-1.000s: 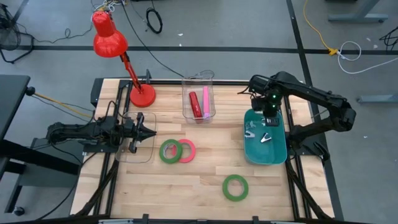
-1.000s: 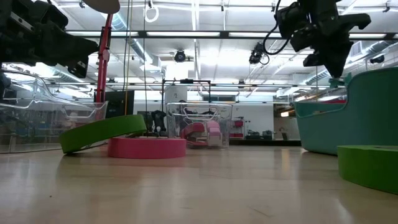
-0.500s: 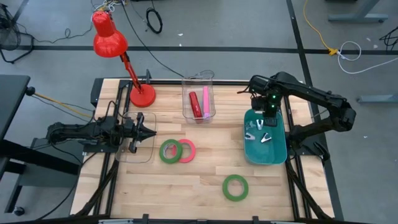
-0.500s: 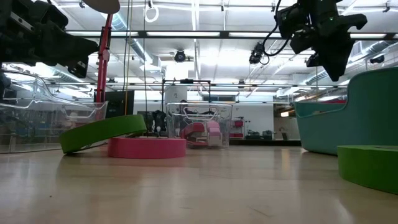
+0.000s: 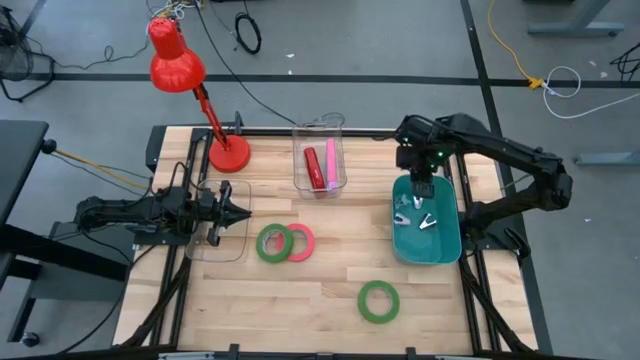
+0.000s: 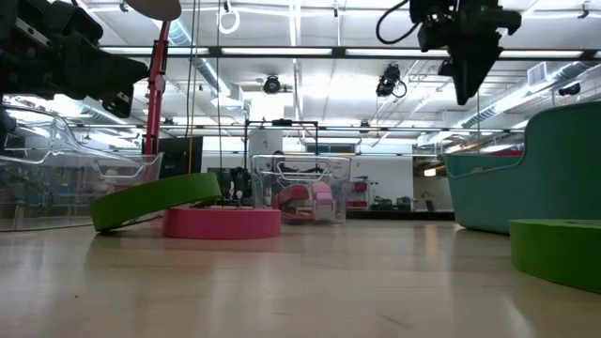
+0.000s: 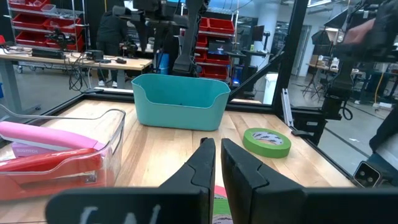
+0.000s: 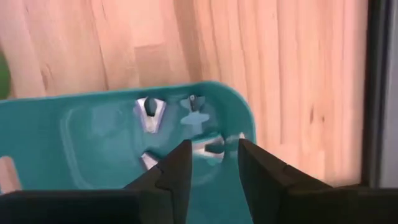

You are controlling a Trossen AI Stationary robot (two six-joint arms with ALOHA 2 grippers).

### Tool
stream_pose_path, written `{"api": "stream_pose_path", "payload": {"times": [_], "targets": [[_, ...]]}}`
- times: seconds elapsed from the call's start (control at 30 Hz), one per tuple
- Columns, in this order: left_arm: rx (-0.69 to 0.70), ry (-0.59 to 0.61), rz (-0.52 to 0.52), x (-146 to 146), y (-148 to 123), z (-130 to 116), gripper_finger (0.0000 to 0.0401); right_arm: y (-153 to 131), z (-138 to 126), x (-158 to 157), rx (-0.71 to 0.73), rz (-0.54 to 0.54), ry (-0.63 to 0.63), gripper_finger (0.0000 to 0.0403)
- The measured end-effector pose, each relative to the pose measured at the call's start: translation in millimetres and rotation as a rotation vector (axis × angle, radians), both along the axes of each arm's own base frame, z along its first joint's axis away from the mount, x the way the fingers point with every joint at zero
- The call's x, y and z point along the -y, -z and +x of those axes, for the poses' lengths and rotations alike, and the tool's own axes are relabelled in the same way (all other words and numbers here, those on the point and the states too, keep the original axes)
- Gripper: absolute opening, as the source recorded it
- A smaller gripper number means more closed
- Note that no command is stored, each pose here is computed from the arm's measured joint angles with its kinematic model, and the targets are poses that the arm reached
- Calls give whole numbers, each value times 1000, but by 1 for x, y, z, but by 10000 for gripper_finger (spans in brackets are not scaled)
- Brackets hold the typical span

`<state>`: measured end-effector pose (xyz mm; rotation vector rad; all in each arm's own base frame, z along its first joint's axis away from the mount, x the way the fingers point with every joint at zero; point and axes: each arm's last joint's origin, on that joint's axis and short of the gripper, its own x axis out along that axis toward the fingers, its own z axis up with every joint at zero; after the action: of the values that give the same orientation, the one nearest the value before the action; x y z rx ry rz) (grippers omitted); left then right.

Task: Pick and place Stapler, Stapler remover, tape
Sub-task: Put the bottom green tape into the left transparent bin

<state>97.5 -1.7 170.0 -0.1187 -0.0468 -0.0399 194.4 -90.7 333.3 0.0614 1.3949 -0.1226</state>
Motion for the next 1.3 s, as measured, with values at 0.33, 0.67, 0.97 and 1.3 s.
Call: {"api": "stream_pose_path", "payload": {"times": [0.33, 0.67, 0.97, 1.3], "targets": [[0, 0, 0, 0, 0, 0, 30, -2, 25, -13, 140, -82, -47, 132], [0, 0, 0, 0, 0, 0, 30, 5, 64, -32, 273, -108, -137, 135], [0, 0, 0, 0, 0, 0, 30, 0, 79, -63, 388, -121, -264, 170], [0, 0, 0, 0, 0, 0, 30, 0, 80, -115, 403, -84, -468, 231]]}}
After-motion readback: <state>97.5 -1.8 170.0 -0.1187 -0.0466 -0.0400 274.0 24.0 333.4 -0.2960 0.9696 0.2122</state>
